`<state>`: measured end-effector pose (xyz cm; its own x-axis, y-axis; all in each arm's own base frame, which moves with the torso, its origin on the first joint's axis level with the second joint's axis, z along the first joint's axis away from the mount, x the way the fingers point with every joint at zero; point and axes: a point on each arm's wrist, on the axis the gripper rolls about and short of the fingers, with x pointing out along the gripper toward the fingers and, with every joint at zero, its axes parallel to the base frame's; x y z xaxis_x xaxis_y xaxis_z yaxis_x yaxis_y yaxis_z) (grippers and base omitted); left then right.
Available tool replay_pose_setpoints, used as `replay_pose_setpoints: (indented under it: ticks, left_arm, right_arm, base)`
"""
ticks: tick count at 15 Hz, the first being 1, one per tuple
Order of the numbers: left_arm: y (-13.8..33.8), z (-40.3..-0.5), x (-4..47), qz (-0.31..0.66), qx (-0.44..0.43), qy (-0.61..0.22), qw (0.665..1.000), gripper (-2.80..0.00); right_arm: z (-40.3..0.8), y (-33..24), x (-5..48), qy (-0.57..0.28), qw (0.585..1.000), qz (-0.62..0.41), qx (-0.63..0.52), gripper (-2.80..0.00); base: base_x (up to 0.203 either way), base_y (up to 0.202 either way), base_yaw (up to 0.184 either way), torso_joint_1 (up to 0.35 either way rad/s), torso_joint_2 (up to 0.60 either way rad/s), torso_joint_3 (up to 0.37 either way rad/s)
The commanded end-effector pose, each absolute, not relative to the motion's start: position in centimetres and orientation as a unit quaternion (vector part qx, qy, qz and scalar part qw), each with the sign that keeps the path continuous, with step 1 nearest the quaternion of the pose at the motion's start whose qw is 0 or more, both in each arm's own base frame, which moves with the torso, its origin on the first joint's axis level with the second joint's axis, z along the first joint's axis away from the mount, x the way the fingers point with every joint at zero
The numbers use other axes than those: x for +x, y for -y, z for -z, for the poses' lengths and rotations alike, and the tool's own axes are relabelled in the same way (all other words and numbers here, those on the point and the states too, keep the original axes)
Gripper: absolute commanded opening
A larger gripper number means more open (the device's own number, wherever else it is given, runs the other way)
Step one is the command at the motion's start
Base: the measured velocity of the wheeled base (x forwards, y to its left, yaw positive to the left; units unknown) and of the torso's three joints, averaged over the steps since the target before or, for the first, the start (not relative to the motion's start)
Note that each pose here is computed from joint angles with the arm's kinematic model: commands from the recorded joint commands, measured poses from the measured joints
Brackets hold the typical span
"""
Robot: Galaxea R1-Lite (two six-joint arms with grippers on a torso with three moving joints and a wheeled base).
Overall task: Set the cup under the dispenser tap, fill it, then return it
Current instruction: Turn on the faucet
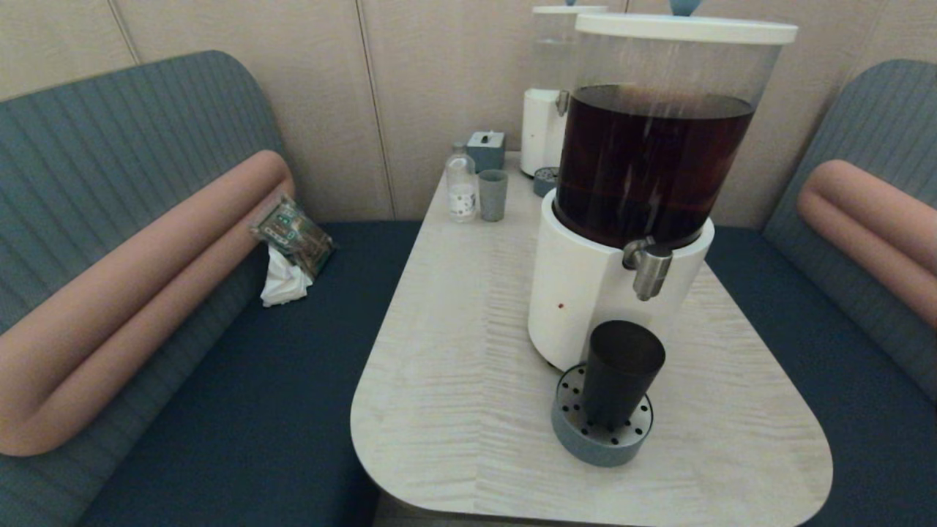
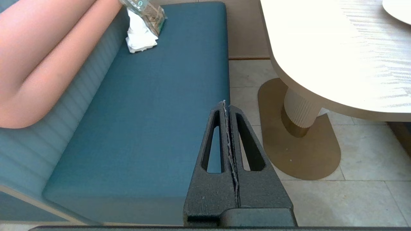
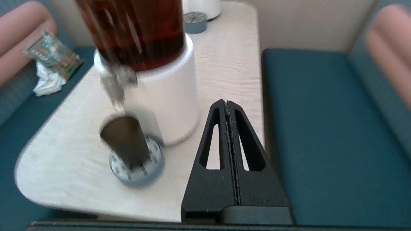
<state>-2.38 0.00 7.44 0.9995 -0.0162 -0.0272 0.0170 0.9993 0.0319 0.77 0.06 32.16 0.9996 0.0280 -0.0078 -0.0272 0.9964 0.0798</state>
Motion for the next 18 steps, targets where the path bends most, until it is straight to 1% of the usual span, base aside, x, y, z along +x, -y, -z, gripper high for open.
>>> replay_pose_setpoints:
  ticks: [1, 2, 4, 6, 8, 13, 18]
  left_arm:
    - [0.0, -7.4, -2.4, 0.009, 0.016, -0.014, 1.0, -2.8]
    - [0.0, -7.4, -2.4, 0.009, 0.016, -0.014, 1.0, -2.8]
    - [0.0, -7.4, -2.4, 0.009, 0.016, -0.014, 1.0, -2.8]
    - [0.0, -7.4, -2.4, 0.009, 0.016, -0.014, 1.0, -2.8]
    - [0.0, -7.4, -2.4, 0.008, 0.016, -0.014, 1.0, -2.8]
    - [0.0, -7.4, -2.4, 0.009, 0.016, -0.014, 1.0, -2.8]
    - [0.0, -7.4, -2.4, 0.009, 0.016, -0.014, 1.0, -2.8]
  right_arm:
    - [-34.6, -0.1, 9.9, -0.093, 0.994, -0.017, 0.046, -2.8]
    - [-35.0, -0.3, 12.6, -0.118, 0.991, -0.024, 0.053, -2.8]
    - [-34.4, -1.0, 17.7, -0.175, 0.981, -0.042, 0.072, -2.8]
    - [-33.0, -1.9, 21.0, -0.227, 0.966, -0.078, 0.097, -2.8]
    - [-32.4, -2.5, 21.7, -0.258, 0.945, -0.147, 0.135, -2.8]
    - [-31.8, -2.8, 22.9, -0.274, 0.936, -0.169, 0.146, -2.8]
    - [-31.3, -3.8, 24.3, -0.263, 0.931, -0.209, 0.143, -2.8]
  base:
    - [0.0, 0.0, 0.0, 0.0, 0.0, 0.0]
    - [0.0, 0.0, 0.0, 0.0, 0.0, 0.0]
    - [0.0, 0.0, 0.0, 0.0, 0.0, 0.0]
    - [0.0, 0.0, 0.0, 0.0, 0.0, 0.0]
    - [0.0, 0.0, 0.0, 0.0, 0.0, 0.0]
    - [0.0, 0.0, 0.0, 0.0, 0.0, 0.0]
    - [0.0, 0.0, 0.0, 0.0, 0.0, 0.0]
